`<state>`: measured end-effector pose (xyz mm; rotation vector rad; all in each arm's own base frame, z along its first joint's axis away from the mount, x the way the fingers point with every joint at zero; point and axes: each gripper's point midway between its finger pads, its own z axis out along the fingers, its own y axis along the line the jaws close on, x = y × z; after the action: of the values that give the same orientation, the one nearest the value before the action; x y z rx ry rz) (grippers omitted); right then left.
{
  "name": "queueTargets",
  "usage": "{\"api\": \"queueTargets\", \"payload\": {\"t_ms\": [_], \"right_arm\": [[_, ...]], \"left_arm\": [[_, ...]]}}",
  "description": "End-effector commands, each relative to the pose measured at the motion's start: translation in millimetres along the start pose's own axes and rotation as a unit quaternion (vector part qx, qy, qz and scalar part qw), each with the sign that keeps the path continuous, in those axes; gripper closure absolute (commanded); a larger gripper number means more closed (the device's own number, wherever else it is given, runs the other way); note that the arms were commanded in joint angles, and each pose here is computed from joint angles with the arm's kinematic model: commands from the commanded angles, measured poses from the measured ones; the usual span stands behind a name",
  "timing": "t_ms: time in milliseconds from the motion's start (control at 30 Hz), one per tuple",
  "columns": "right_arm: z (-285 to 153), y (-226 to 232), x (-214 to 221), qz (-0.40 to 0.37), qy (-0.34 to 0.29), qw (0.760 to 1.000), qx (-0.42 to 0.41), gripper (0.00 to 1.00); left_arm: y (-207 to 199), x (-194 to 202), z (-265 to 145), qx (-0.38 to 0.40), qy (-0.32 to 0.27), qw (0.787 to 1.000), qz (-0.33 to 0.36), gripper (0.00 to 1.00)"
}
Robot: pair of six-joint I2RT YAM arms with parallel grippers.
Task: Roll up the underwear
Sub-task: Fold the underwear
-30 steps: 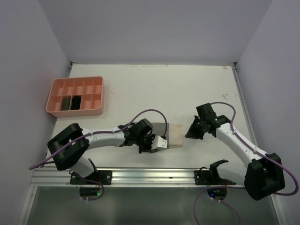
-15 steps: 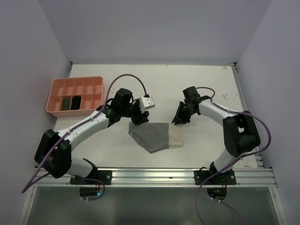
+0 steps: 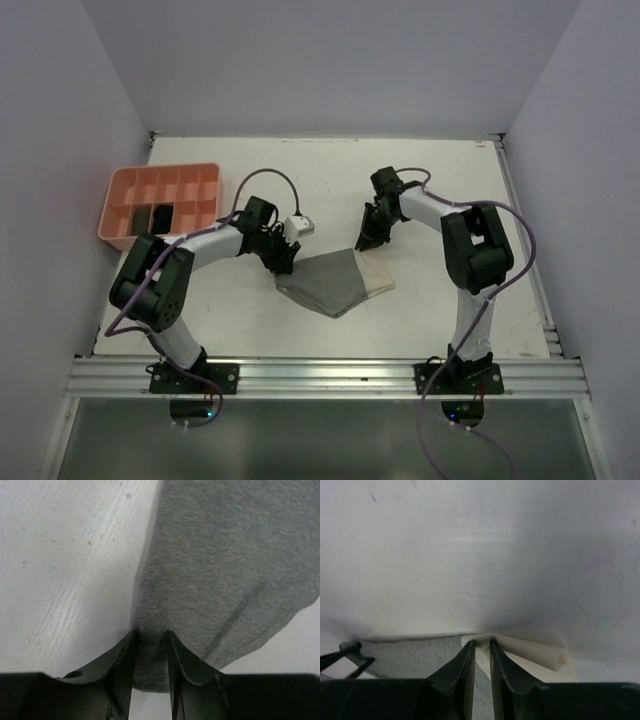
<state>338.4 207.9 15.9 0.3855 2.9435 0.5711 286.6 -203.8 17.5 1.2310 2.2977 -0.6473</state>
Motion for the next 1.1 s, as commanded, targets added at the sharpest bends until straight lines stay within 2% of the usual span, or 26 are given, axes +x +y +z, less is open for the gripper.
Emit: {"api": "queueTargets", "payload": {"t_ms": [0, 67, 133, 233, 267, 333, 433, 467, 567, 600, 767, 967, 1067], "right_arm": [[-3.2, 16.7, -48.3, -0.058, -0.053, 0.997, 0.011, 0.78], [3.4, 24.4, -61.0, -0.071, -0.051, 0.996, 0.012, 0.79], [-9.1, 39.5, -76.4, -0.088, -0.063, 0.994, 0.003, 0.78], [-33.9, 49.1, -80.7, -0.106, -0.085, 0.991, -0.005, 0.72], [-55.7, 58.1, -81.4, -0.112, -0.103, 0.988, -0.021, 0.69], [-67.0, 64.4, -68.8, -0.114, -0.099, 0.987, -0.051, 0.65], [-70.8, 68.6, -37.8, -0.098, -0.078, 0.987, -0.097, 0.7], [-66.8, 66.2, -29.6, -0.095, -0.07, 0.988, -0.1, 0.73], [-44.7, 51.1, -1.6, -0.095, -0.034, 0.991, -0.093, 0.83], [-34.7, 42.6, 8.5, -0.091, -0.017, 0.992, -0.086, 0.84], [-8.2, 10.5, 27.7, -0.099, 0.018, 0.994, -0.036, 0.87], [4.9, -32.0, 50.9, -0.1, 0.051, 0.993, 0.028, 0.89], [1.5, -45.0, 74.4, -0.098, 0.073, 0.992, 0.027, 0.91]], "left_arm": [[-1.0, 13.8, -3.1, -0.006, 0.011, 1.0, 0.007, 0.65], [-4.9, 5.2, -7.9, 0.002, -0.004, 1.0, 0.018, 0.62], [-5.5, -5.0, -14.9, 0.0, -0.018, 0.999, 0.042, 0.58], [-4.2, -38.2, -42.1, -0.027, -0.077, 0.993, 0.09, 0.48], [-6.1, -52.1, -55.9, -0.038, -0.101, 0.988, 0.107, 0.46], [-7.8, -64.9, -65.7, -0.045, -0.125, 0.983, 0.123, 0.44], [-11.1, -78.8, -68.2, -0.032, -0.142, 0.982, 0.118, 0.44], [-15.9, -77.3, -61.7, -0.004, -0.132, 0.985, 0.111, 0.45], [-17.3, -59.3, -39.7, 0.04, -0.085, 0.993, 0.076, 0.6], [-17.2, -54.1, -35.0, 0.046, -0.073, 0.994, 0.065, 0.69], [-5.6, -10.5, -15.4, 0.033, -0.014, 0.999, 0.005, 0.8], [-0.1, 38.7, -2.4, 0.04, 0.055, 0.997, -0.04, 0.82], [5.1, 37.1, 0.1, 0.042, 0.053, 0.997, -0.021, 0.78]]}}
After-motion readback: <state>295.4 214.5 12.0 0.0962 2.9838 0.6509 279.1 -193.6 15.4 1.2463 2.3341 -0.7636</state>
